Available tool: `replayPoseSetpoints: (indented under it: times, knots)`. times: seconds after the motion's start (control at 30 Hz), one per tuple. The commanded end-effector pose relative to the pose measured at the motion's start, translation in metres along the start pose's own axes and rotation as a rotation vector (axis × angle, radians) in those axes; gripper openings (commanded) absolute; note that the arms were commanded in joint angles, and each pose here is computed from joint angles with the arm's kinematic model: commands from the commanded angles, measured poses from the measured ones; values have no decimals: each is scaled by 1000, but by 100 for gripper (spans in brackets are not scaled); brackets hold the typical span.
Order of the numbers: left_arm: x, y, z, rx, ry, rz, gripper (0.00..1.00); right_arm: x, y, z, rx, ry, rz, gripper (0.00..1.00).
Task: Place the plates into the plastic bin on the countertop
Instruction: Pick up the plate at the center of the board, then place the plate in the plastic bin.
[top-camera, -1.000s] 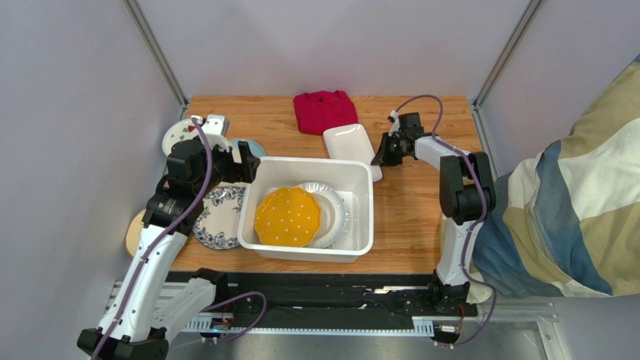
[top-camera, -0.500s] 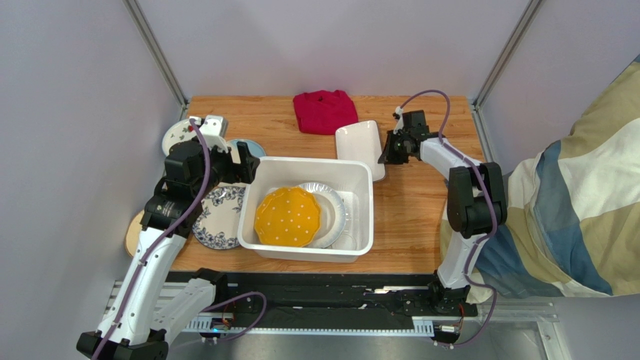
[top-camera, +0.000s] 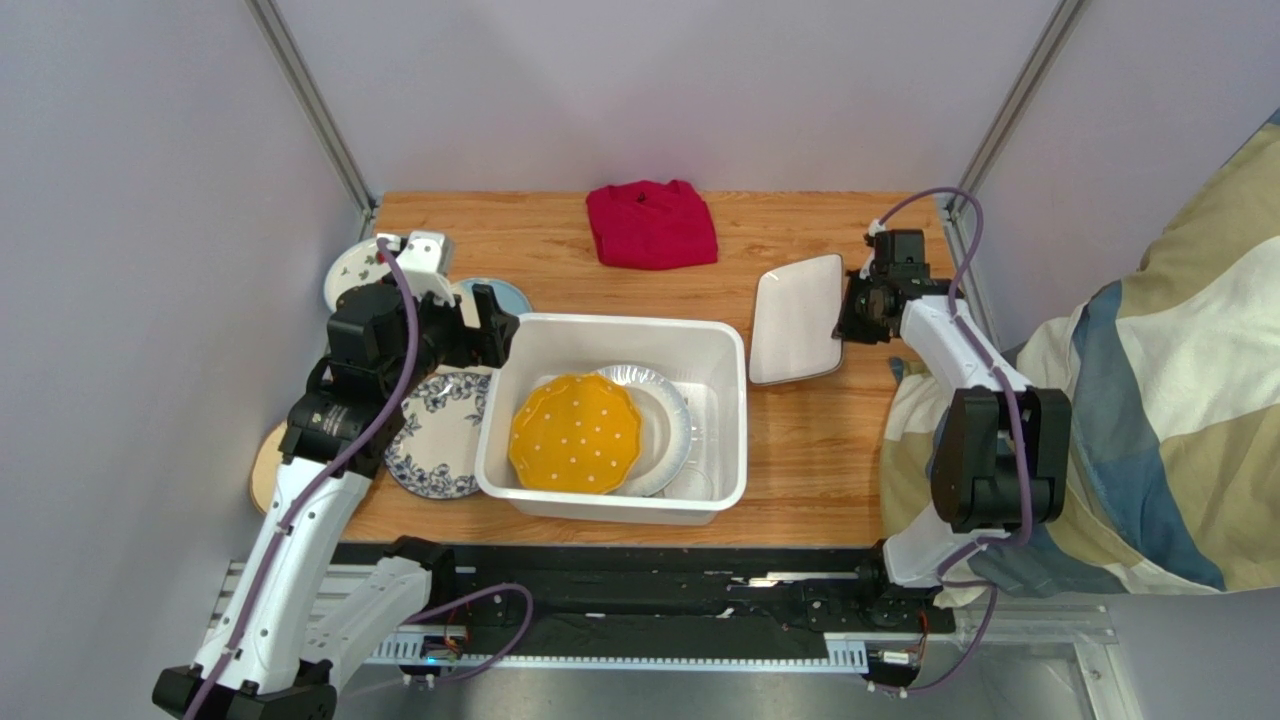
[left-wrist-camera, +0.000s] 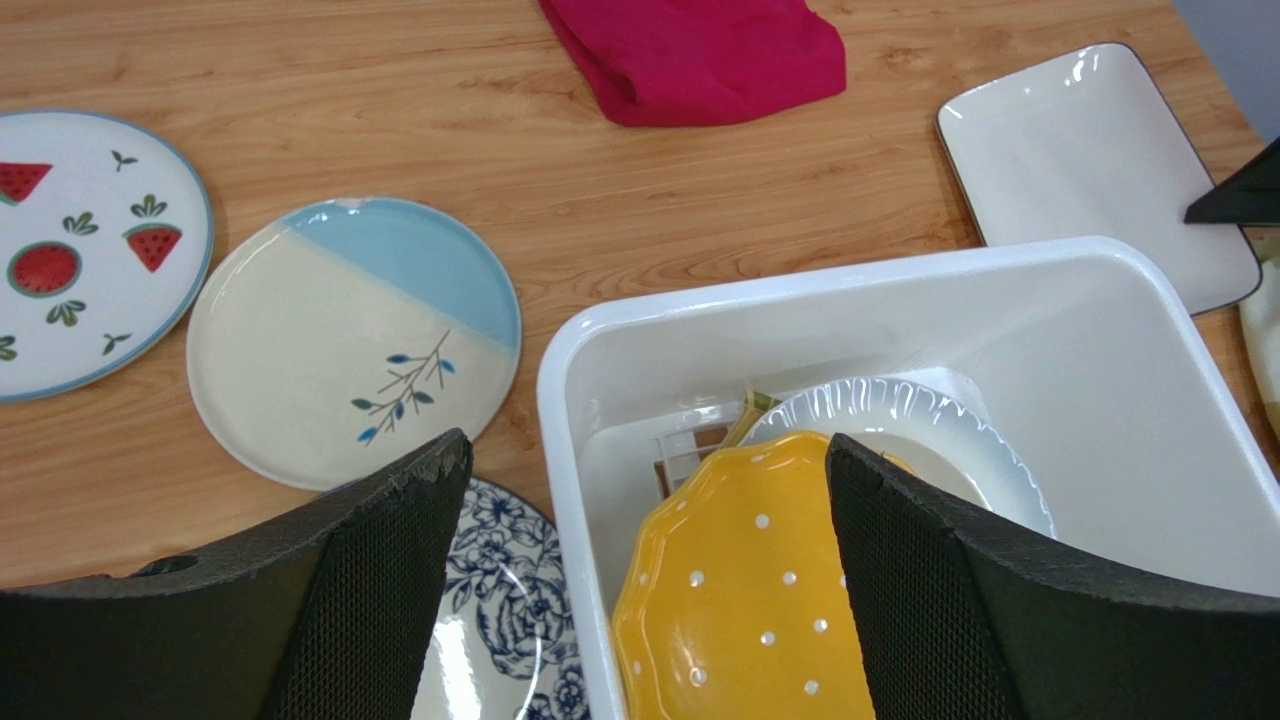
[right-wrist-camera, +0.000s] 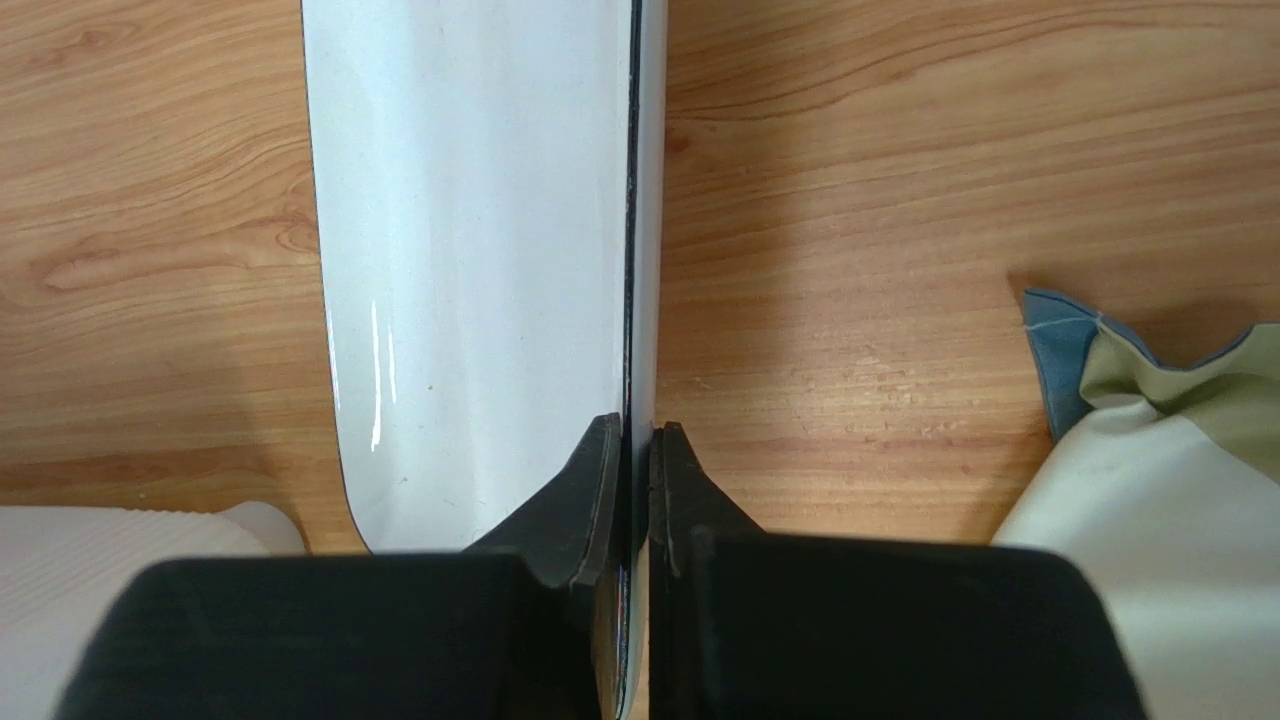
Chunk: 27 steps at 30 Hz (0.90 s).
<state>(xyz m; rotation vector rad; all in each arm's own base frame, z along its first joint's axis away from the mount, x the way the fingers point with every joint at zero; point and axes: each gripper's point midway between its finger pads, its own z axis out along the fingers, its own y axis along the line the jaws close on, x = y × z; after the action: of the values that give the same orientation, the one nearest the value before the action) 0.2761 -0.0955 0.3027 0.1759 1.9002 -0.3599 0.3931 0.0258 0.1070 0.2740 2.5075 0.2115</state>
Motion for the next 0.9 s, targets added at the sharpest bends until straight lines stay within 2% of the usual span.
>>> replayPoseSetpoints:
  times: [0.0, 0.53, 0.87]
  knots:
    - [-7, -5, -3, 21, -35, 12, 92, -55, 15, -46, -76, -222, -7, 0]
    - [-10, -6, -6, 29, -47, 10, 92, -81, 26, -109, -131, -362, 1, 0]
    - [-10, -7, -6, 34, -48, 8, 92, -117, 56, -174, -246, -503, -24, 0]
